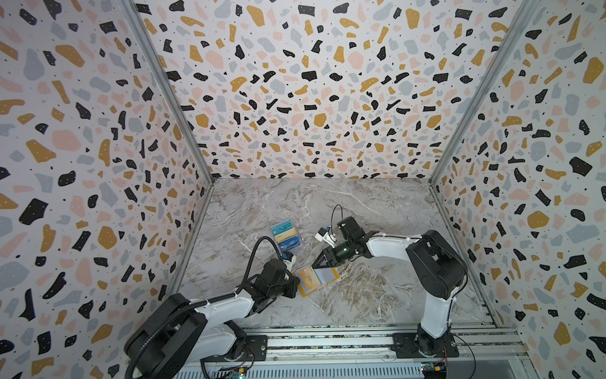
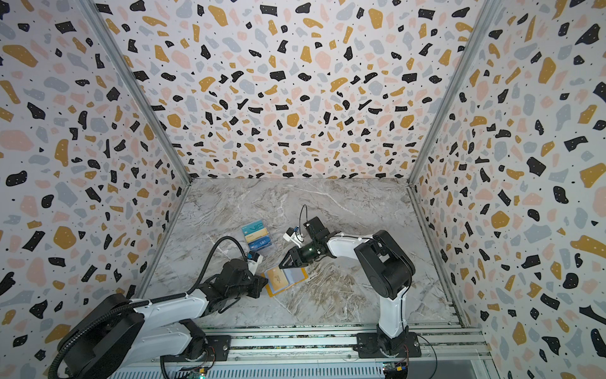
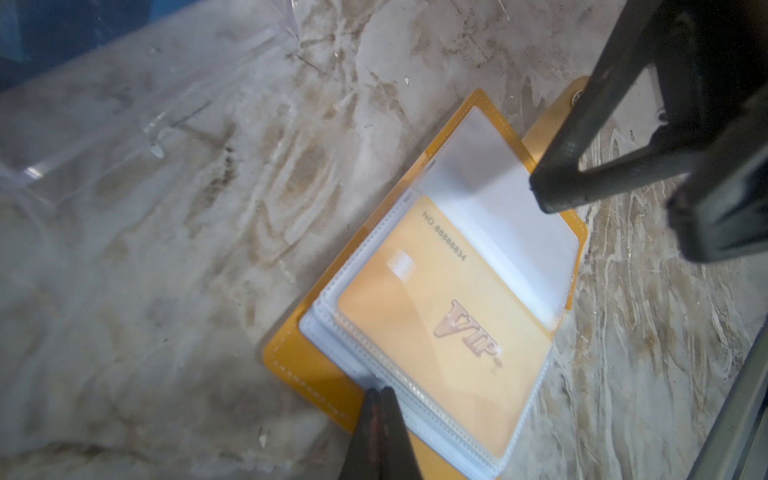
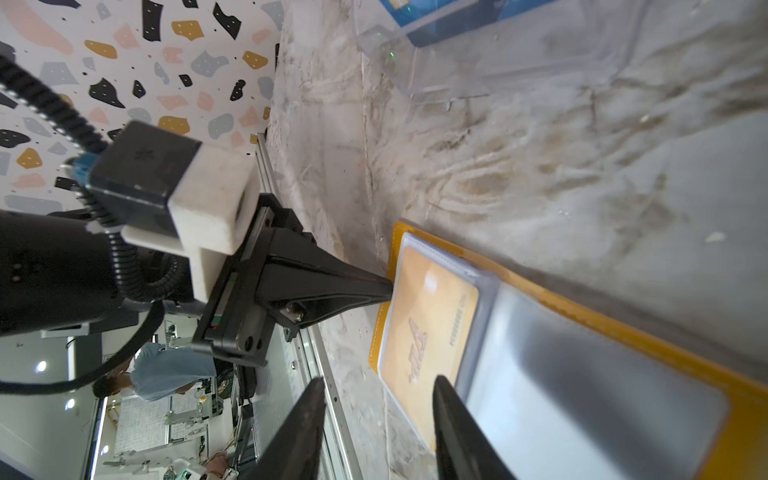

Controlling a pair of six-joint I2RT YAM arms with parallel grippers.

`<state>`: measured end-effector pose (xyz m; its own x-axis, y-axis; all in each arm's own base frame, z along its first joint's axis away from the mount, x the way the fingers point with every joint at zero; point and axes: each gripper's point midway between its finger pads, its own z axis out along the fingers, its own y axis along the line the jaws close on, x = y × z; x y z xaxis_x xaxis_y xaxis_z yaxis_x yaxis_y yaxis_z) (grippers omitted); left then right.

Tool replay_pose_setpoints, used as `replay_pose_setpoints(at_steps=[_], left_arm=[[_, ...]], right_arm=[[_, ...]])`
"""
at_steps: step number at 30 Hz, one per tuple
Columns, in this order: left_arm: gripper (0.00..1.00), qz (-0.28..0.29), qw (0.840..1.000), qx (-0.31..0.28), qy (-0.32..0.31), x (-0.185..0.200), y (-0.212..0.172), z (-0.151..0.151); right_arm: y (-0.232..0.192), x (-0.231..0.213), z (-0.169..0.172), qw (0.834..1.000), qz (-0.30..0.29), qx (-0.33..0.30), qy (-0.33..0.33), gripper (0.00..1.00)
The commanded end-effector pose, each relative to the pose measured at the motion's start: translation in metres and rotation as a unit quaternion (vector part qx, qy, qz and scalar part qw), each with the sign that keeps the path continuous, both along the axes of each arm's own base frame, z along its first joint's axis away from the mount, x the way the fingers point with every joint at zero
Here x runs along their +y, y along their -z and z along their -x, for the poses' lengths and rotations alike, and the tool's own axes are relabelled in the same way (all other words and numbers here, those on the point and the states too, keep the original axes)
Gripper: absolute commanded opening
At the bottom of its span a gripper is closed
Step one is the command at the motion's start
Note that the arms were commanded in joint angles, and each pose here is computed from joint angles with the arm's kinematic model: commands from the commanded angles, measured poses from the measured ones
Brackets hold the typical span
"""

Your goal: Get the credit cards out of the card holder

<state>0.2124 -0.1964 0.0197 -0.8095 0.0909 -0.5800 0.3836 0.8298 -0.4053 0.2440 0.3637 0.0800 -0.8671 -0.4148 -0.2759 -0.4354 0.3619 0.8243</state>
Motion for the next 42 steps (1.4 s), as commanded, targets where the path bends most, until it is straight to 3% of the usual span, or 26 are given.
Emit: replay_pose_setpoints(at_steps=[1,9,23,31,42], left_arm=[[0.0,-0.042,0.998,0.05,0.007,0.013,0.026,0.019],[0.0,-0.039,0.998,0.049,0.005,0.013,0.025,0.02],[0.0,-0.035,0.998,0.044,0.005,0.013,0.022,0.02],[0.0,-0.032,0.999,0.042,0.006,0.013,0.021,0.02],[0.0,-0.032,0.999,0.042,0.005,0.013,0.021,0.02]], right_arm=[[0.02,-0.008,-0.001,0.999,0.052,0.013,0.007,0.44],[0.042,-0.006,0.011,0.997,0.066,0.035,-0.004,0.37],[0.032,0.007,0.025,0.997,0.035,0.058,-0.028,0.32],[0.015,0.017,0.035,0.996,-0.014,0.075,-0.051,0.27],[0.017,0.027,0.047,0.993,-0.024,0.085,-0.076,0.25]])
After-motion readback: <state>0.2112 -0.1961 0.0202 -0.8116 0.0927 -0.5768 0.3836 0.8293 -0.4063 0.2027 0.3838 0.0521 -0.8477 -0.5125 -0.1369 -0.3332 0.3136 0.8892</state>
